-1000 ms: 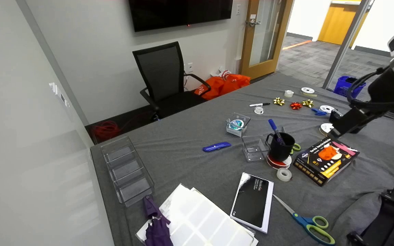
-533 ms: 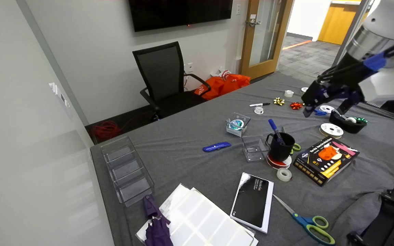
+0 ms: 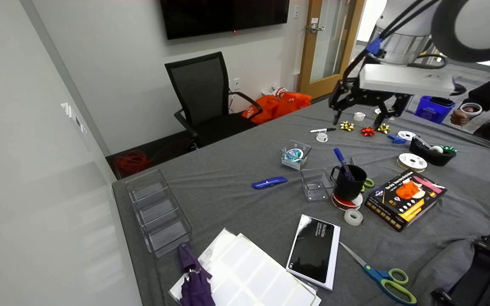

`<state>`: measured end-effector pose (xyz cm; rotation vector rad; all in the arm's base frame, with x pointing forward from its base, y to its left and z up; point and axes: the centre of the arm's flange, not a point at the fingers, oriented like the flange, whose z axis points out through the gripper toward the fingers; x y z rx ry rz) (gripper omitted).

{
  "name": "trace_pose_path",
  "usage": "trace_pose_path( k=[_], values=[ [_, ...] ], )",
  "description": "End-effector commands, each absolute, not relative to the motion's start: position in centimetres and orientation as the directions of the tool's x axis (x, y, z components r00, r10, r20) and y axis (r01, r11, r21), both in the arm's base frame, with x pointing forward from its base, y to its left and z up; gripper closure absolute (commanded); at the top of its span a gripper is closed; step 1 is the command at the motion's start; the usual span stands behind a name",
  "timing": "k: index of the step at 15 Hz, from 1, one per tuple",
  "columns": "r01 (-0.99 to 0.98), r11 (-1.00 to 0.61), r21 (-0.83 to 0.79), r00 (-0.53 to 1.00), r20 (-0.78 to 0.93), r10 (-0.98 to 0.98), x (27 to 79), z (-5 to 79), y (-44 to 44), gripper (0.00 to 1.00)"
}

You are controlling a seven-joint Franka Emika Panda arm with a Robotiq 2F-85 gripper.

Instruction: Put the green CD holder on the table

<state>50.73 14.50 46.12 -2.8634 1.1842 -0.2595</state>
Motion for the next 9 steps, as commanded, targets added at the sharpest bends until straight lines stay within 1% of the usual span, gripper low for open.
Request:
trace_pose_path(
  k=[1,4,6,7,9],
  values=[
    [-0.745,-0.651,-0.146,0.646,0.086,-0.759,57.4,46.2,16.2,0.00],
    [-0.764,-0.626,-0.157,0.623,0.077,-0.779,60.4,45.9,15.3,0.00],
    [-0.770,-0.625,-0.127,0.618,0.098,-0.780,61.7,45.7,14.5,0.00],
    [-0.761,-0.631,-0.150,0.625,0.092,-0.775,59.2,45.4,14.3,0.00],
    [-0.766,-0.626,-0.148,0.618,0.097,-0.780,60.5,45.2,13.8,0.00]
  ],
)
